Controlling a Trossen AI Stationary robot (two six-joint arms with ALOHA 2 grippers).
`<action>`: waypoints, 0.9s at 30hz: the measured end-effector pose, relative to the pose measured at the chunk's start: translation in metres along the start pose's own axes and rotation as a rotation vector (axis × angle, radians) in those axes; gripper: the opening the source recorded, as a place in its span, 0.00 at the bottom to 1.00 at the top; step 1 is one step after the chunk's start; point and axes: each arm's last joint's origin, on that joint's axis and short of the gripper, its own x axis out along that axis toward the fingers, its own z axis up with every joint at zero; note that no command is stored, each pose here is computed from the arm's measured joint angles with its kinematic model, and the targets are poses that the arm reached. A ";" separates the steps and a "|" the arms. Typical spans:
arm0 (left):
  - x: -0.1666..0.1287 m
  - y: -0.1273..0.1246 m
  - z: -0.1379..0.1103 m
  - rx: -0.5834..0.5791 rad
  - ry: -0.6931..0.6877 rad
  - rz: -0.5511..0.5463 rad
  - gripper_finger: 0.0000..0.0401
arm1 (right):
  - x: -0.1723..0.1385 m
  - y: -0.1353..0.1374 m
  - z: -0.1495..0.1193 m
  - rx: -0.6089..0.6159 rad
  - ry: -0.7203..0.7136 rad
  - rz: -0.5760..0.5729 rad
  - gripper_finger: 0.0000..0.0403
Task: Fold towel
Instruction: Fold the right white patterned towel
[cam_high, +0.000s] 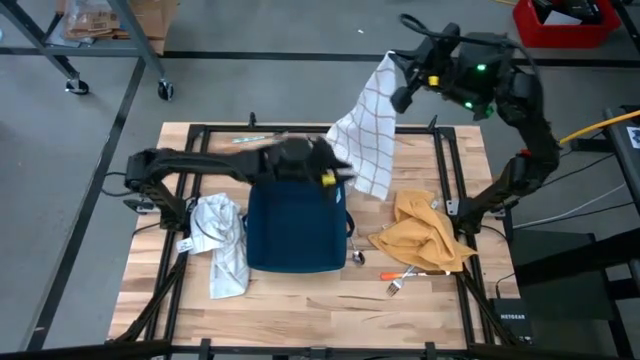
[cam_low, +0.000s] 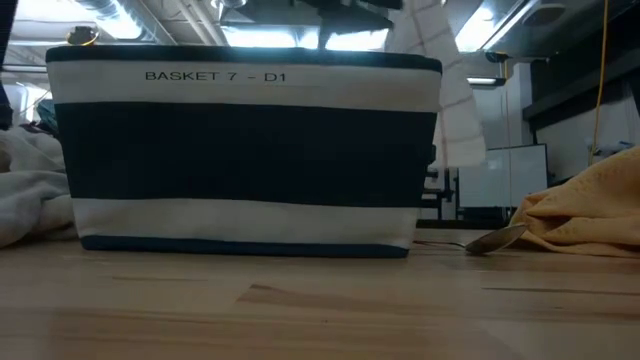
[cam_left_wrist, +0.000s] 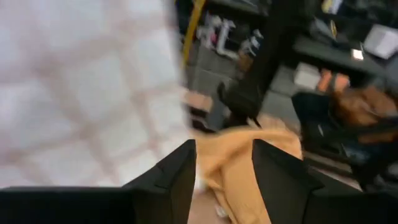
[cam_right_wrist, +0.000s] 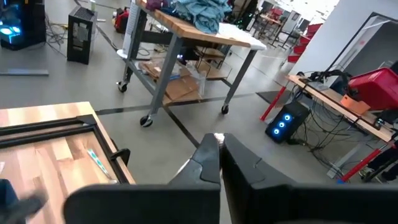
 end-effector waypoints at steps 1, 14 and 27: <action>0.007 -0.006 -0.007 0.012 0.002 0.002 0.36 | 0.005 0.003 0.000 -0.003 0.002 0.000 0.01; 0.069 -0.018 -0.047 -0.170 -0.288 0.118 0.34 | 0.045 0.025 -0.005 -0.018 0.061 0.023 0.01; 0.080 0.055 -0.055 -0.316 -0.303 0.543 0.34 | 0.039 0.023 0.000 0.059 0.005 0.086 0.01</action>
